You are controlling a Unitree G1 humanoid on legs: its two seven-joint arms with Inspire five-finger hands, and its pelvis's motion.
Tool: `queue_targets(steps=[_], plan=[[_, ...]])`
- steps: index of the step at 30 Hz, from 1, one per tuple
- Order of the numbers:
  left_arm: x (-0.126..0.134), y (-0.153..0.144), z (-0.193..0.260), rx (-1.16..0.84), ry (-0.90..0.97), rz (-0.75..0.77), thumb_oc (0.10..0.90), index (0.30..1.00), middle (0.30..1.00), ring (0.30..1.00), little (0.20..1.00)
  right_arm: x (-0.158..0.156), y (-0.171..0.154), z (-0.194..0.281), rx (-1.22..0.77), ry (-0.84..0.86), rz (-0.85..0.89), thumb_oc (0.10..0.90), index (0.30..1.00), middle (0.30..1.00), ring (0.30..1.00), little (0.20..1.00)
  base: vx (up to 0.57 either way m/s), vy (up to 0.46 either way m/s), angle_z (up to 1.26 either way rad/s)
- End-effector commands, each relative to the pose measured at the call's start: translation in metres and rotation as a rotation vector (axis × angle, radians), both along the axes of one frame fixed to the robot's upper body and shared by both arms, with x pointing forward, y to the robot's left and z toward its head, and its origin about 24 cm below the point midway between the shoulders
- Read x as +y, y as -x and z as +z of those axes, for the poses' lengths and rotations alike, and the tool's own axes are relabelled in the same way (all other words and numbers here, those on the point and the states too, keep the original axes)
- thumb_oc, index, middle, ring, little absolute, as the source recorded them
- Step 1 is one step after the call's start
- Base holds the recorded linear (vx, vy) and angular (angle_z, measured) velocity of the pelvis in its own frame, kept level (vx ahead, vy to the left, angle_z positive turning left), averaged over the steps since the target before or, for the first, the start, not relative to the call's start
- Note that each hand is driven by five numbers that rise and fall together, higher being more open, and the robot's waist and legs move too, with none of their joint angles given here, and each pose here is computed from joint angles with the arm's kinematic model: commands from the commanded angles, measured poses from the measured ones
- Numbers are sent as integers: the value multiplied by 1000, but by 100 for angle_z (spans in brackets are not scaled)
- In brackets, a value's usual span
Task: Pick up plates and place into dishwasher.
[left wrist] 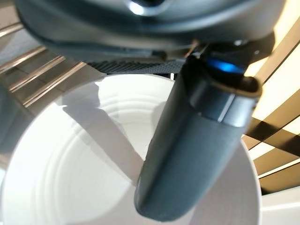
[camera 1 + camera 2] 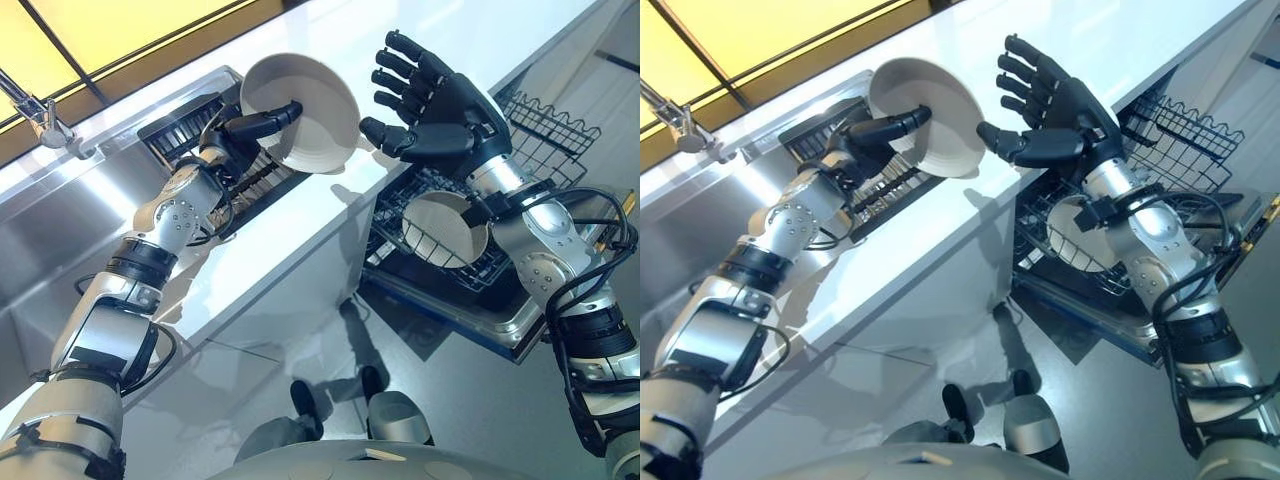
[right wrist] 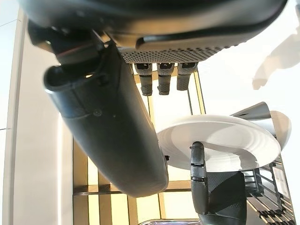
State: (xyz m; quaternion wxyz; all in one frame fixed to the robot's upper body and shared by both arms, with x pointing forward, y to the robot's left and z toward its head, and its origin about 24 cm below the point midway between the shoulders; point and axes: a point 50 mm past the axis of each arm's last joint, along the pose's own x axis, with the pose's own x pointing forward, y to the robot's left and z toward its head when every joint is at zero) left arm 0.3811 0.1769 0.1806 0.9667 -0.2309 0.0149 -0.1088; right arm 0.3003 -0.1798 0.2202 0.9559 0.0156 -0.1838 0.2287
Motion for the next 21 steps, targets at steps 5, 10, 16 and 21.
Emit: queue_targets(steps=[5,10,16,21], plan=[[-13,-7,58,-246,88,-51,100,300,300,300,200,12,-1,13,-60,-86,98,800,900,900,900,900,-2,1,-3],[-28,-6,58,-249,111,-99,100,300,300,300,200,20,-5,8,-29,-106,109,800,900,900,900,900,0,0,0],[-44,-3,57,-257,118,-150,100,300,300,300,200,26,-9,4,13,-76,112,800,900,900,900,900,0,0,0],[-57,0,57,-263,108,-198,100,300,300,300,200,31,-15,-3,57,-40,109,800,900,900,900,900,-1,-2,1]])
